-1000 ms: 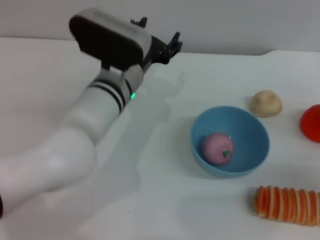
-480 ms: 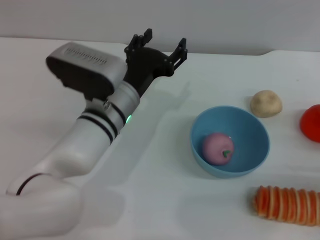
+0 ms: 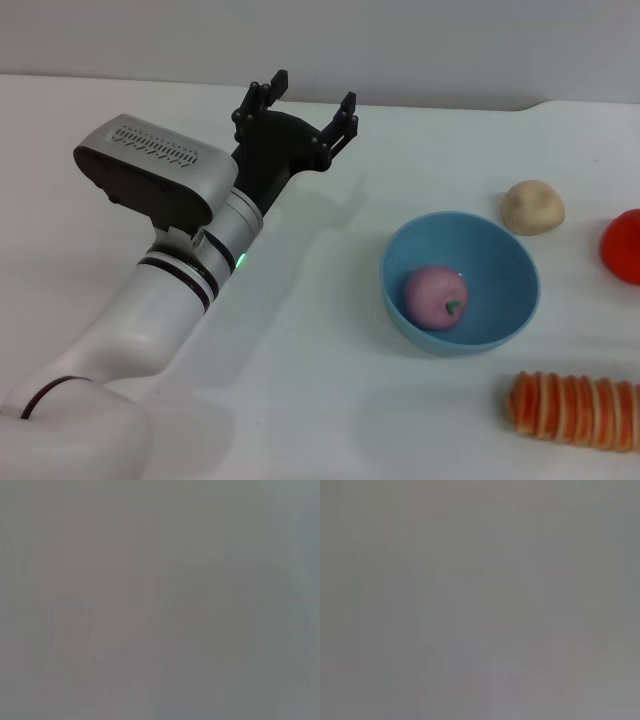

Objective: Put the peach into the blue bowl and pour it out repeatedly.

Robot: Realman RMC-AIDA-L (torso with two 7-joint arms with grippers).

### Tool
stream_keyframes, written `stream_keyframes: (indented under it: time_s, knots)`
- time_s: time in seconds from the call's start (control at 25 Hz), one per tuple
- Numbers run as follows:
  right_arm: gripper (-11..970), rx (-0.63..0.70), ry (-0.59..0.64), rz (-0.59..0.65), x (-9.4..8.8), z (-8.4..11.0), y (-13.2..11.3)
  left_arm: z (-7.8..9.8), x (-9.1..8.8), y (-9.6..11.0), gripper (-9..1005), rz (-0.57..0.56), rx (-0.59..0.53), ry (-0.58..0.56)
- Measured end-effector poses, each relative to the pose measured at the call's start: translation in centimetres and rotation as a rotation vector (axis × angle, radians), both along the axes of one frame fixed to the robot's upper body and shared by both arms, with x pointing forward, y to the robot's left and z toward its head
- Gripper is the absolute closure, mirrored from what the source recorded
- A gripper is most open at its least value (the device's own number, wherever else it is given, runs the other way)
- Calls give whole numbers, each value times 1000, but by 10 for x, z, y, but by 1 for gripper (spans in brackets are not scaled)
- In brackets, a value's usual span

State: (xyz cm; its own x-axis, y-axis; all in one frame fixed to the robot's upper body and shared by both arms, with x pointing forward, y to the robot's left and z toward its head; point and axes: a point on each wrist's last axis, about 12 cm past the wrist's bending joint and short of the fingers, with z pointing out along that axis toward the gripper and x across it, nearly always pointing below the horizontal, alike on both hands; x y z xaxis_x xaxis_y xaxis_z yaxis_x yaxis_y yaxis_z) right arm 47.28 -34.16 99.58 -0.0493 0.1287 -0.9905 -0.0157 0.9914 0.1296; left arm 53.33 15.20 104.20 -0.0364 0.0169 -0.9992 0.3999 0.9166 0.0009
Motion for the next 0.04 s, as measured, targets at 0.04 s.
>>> stream_keyframes:
  time_s: [0.04]
  knots:
    - [290, -13, -3, 5, 0, 0, 2, 0, 0, 0, 178, 0, 1, 1]
